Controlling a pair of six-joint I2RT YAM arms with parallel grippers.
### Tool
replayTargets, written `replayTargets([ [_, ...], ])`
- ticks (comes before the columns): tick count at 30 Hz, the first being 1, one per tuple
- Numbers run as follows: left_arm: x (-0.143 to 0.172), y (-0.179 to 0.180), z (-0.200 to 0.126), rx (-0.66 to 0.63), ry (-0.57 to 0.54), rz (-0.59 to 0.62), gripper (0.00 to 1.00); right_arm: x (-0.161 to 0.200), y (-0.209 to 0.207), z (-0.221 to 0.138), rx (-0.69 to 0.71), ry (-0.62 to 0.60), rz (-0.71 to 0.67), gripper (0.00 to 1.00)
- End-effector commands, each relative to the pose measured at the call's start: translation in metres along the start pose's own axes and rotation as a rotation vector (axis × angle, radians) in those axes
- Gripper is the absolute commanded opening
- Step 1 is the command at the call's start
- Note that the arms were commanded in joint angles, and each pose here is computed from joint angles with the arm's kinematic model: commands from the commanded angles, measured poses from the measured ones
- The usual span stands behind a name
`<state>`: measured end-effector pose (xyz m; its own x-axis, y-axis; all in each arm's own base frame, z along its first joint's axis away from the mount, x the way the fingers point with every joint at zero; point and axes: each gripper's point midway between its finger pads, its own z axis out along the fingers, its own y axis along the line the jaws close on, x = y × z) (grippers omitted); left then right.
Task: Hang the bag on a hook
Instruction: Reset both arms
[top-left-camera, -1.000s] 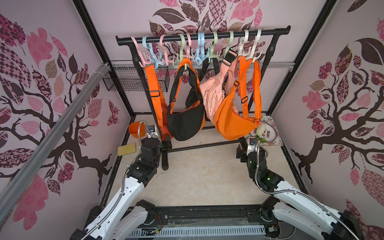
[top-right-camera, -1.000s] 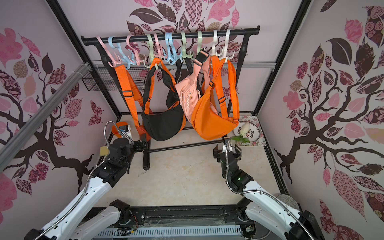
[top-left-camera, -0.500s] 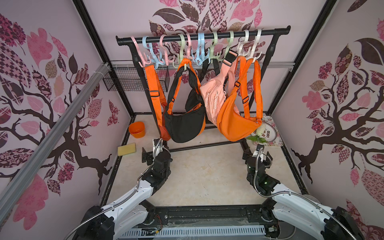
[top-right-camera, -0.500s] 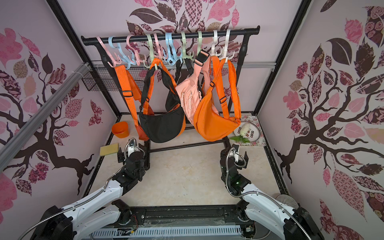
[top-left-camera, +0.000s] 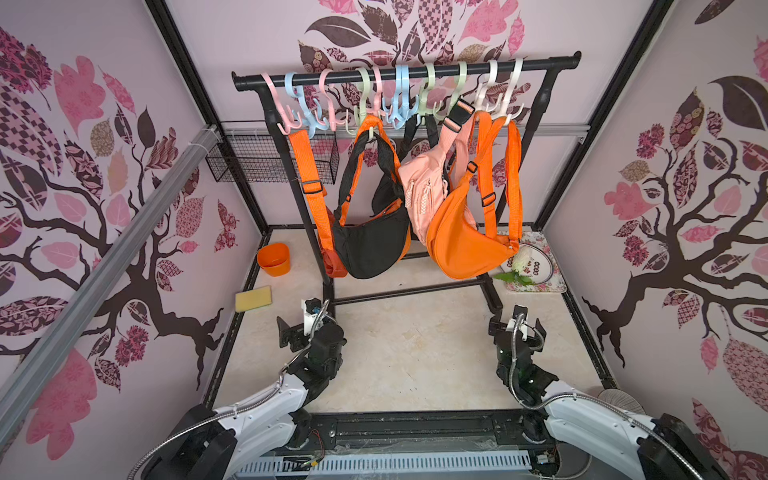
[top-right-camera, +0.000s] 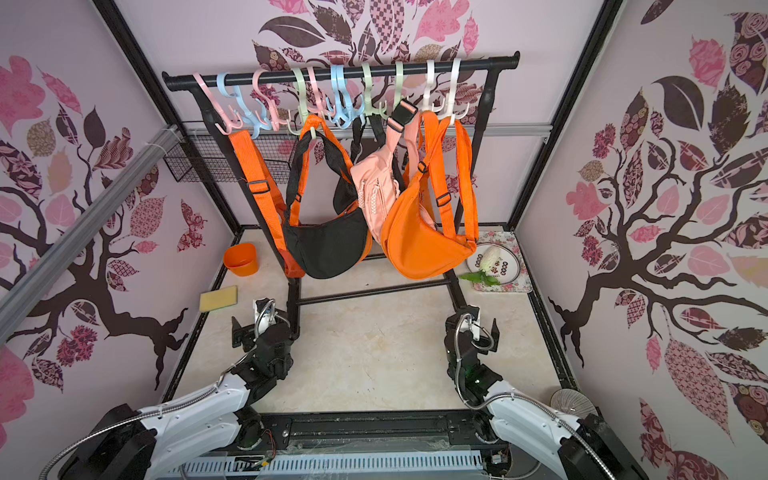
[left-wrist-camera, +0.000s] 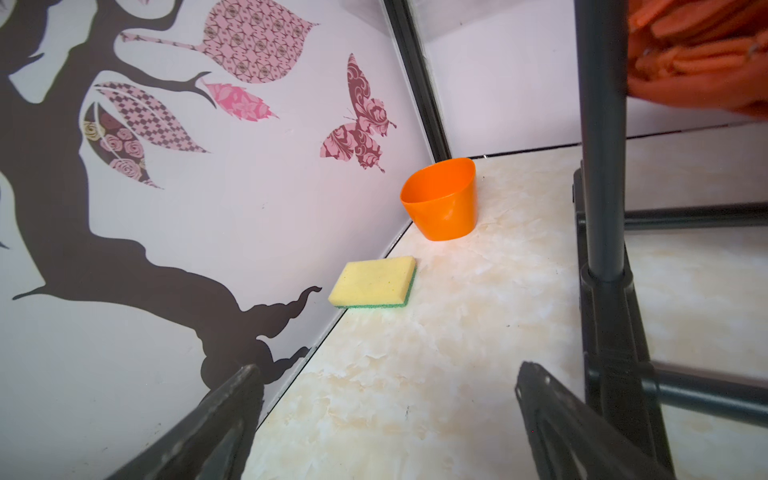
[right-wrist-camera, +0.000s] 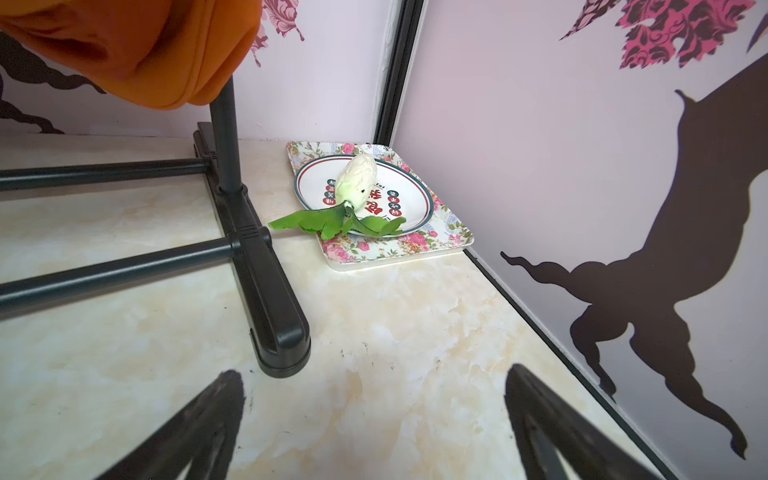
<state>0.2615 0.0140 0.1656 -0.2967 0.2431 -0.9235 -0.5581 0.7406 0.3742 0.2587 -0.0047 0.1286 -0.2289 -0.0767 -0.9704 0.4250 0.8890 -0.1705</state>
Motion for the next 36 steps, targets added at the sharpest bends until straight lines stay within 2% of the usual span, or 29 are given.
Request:
replayTargets([
  [1, 0.004, 0.014, -0.004, -0.052, -0.012, -0.057, 0.97, -0.014, 0.003, -0.002, -0.032, -0.034, 0.034, 1.00],
  [7, 0.004, 0.024, -0.006, -0.073, -0.030, -0.127, 0.97, -0.018, 0.001, 0.000, -0.067, -0.079, 0.054, 1.00],
  [12, 0.004, 0.033, -0.007, -0.073, -0.058, -0.221, 0.97, -0.024, -0.010, 0.007, -0.068, -0.117, 0.158, 1.00],
  [19, 0.007, 0.039, 0.001, -0.082, -0.061, -0.289, 0.97, -0.025, -0.025, 0.013, -0.058, -0.156, 0.251, 1.00],
  [25, 0.010, 0.039, 0.012, -0.072, -0.063, -0.353, 0.96, -0.026, -0.028, 0.019, -0.046, -0.164, 0.278, 1.00],
  [29, 0.011, 0.036, 0.022, -0.080, -0.056, -0.361, 0.96, -0.029, -0.022, 0.027, -0.041, -0.159, 0.264, 1.00],
  [36, 0.008, 0.027, 0.031, -0.078, -0.092, -0.368, 0.96, -0.037, -0.022, 0.032, -0.013, -0.220, 0.302, 1.00],
])
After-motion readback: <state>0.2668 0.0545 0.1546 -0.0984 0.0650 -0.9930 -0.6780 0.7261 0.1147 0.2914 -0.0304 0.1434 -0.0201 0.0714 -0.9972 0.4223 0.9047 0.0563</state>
